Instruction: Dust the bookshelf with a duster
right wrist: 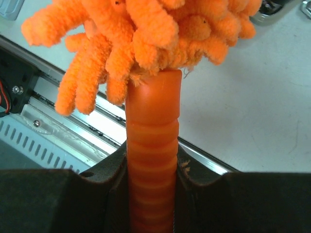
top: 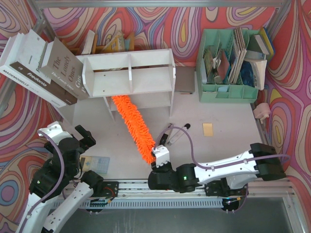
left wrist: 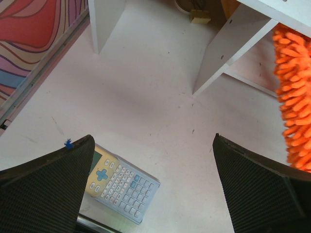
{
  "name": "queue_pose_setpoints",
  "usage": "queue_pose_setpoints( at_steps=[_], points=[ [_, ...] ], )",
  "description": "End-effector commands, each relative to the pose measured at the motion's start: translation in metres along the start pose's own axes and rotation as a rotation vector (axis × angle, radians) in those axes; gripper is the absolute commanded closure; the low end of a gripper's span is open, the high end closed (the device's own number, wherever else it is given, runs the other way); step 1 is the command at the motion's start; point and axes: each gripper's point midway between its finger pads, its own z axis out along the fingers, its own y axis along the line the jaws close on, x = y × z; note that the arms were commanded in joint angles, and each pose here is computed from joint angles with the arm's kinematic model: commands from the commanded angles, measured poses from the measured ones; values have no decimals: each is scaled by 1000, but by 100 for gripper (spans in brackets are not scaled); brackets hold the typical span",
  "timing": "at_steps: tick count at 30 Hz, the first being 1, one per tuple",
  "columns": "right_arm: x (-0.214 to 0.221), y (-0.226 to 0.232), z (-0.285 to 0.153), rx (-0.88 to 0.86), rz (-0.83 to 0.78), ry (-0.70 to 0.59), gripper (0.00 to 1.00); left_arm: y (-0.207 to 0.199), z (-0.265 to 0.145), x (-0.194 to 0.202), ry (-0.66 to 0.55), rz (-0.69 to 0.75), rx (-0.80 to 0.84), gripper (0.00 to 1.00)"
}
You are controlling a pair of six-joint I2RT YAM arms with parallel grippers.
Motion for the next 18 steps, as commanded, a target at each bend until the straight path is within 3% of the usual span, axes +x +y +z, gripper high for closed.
queue_pose_setpoints(
  at_steps=[1, 11, 18],
  points=[
    [-19, -21, -9, 53, 78, -101, 100, 5, -1, 0, -5, 4, -17, 2],
    [-21, 24, -3, -97, -54, -75, 100, 6, -2, -1, -9, -4, -15, 2],
    [-16, -25, -7, 78, 75, -94, 100, 4, -1, 0, -3, 3, -15, 2]
  ],
)
